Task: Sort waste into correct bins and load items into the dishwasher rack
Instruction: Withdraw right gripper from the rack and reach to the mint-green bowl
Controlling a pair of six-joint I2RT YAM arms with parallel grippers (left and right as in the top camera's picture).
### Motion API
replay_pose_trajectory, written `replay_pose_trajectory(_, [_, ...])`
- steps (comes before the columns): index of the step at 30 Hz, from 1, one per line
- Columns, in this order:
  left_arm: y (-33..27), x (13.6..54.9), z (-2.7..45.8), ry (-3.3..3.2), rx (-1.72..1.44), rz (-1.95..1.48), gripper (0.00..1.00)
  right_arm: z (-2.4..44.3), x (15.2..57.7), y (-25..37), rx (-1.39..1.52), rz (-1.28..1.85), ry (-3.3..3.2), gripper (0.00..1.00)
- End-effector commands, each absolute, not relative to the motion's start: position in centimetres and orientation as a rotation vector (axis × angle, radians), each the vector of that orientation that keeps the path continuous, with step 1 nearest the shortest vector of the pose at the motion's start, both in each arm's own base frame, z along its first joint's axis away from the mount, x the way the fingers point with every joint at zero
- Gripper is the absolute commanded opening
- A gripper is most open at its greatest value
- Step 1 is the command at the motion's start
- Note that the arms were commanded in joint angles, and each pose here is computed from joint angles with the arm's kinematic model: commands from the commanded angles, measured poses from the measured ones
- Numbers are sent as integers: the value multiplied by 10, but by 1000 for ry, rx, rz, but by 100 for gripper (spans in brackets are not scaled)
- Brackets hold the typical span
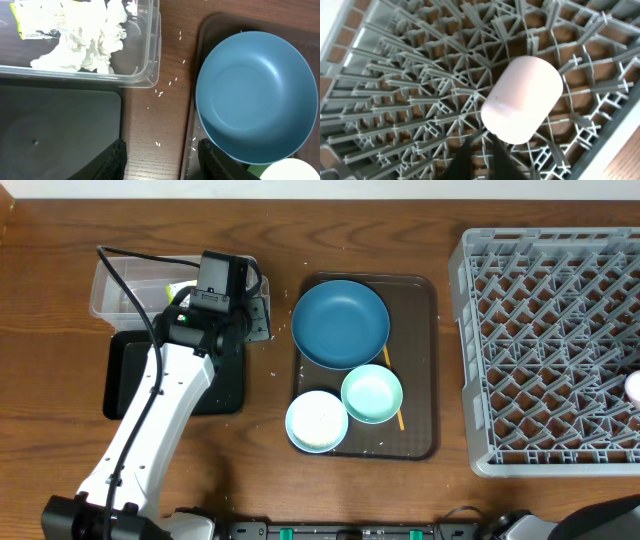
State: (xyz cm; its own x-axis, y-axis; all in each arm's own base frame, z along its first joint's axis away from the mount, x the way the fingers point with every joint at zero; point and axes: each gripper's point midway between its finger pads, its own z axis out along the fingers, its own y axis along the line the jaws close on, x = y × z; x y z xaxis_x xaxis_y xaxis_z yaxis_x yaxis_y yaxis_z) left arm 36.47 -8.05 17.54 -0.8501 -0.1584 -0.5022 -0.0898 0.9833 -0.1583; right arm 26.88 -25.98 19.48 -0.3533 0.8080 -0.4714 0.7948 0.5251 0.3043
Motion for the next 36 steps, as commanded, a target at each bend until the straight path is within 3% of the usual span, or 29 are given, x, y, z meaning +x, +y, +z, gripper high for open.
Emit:
replay_pose_trajectory(1, [-80,367,179,2580,-165,-163,49,185,275,-257,1302,33,2230,2])
replay_pose_trajectory(11, [-80,367,179,2580,-165,-163,49,142,273,-277,1393,-35,2303,1])
replay_pose_trajectory(21, [-80,367,179,2580,-165,-163,49,148,260,-316,1472,-204,2187,1])
replay_pose_trajectory(36, [-80,367,179,2580,-165,-163,50,151,291,-276,1312,183,2227,15])
